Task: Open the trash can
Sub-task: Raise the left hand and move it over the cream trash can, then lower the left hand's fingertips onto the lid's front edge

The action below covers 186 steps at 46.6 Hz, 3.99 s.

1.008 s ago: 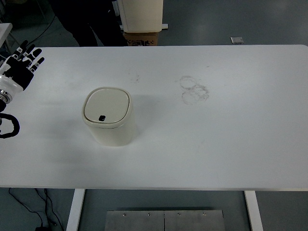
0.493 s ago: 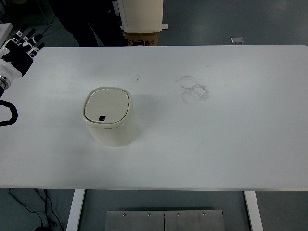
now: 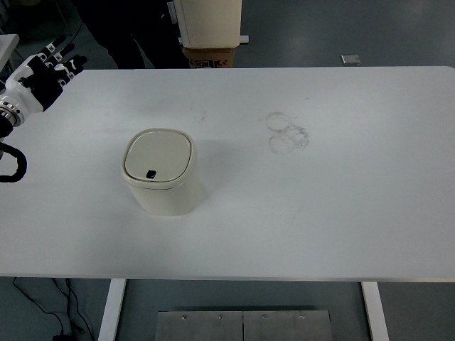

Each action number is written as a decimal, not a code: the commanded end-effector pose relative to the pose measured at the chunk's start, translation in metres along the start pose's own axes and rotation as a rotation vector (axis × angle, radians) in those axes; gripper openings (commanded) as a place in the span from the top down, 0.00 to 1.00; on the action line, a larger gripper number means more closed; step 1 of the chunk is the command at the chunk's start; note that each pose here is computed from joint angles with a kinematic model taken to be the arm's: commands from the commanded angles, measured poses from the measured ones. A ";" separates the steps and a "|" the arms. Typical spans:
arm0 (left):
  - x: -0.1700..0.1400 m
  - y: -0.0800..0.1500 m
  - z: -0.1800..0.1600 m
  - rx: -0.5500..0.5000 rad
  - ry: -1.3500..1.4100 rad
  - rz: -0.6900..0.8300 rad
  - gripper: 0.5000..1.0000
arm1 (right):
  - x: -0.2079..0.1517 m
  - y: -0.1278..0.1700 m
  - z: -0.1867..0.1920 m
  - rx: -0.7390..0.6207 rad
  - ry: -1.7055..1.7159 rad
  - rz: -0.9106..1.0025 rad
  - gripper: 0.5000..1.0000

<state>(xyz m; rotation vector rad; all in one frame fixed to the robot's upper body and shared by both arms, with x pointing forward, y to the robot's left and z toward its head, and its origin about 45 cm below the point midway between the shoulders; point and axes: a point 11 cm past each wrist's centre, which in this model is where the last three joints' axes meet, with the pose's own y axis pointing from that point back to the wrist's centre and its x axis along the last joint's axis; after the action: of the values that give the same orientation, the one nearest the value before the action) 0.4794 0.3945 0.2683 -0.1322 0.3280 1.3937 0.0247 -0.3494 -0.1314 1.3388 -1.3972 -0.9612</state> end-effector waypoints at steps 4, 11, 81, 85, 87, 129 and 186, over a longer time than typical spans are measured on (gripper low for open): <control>-0.010 -0.001 0.004 0.035 -0.062 -0.034 0.00 | 0.000 0.000 0.000 0.000 0.000 0.000 0.02; -0.023 -0.002 0.008 0.086 -0.152 -0.083 0.00 | 0.000 0.000 0.000 0.000 0.000 0.000 0.02; -0.198 0.037 0.028 0.490 -0.817 -0.757 0.00 | 0.000 0.000 0.000 0.000 0.000 0.000 0.02; -0.207 0.044 0.035 0.514 -0.863 -0.831 0.00 | 0.000 0.000 0.000 0.000 0.000 0.000 0.02; -0.209 0.048 0.039 0.534 -0.894 -0.857 0.00 | 0.000 0.000 0.000 0.000 0.001 0.000 0.02; -0.196 0.049 0.050 0.584 -1.173 -0.842 0.00 | 0.000 0.000 0.000 0.000 0.000 0.000 0.02; -0.200 0.049 0.064 0.591 -1.231 -0.822 0.00 | 0.000 0.000 0.000 0.000 0.000 0.000 0.02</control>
<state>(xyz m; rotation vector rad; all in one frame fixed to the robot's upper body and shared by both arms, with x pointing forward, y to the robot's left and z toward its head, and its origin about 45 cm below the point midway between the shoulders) 0.4139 0.2297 0.4001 0.9254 -0.3509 0.3474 0.0246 -0.3493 -0.1314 1.3387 -1.3966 -0.9613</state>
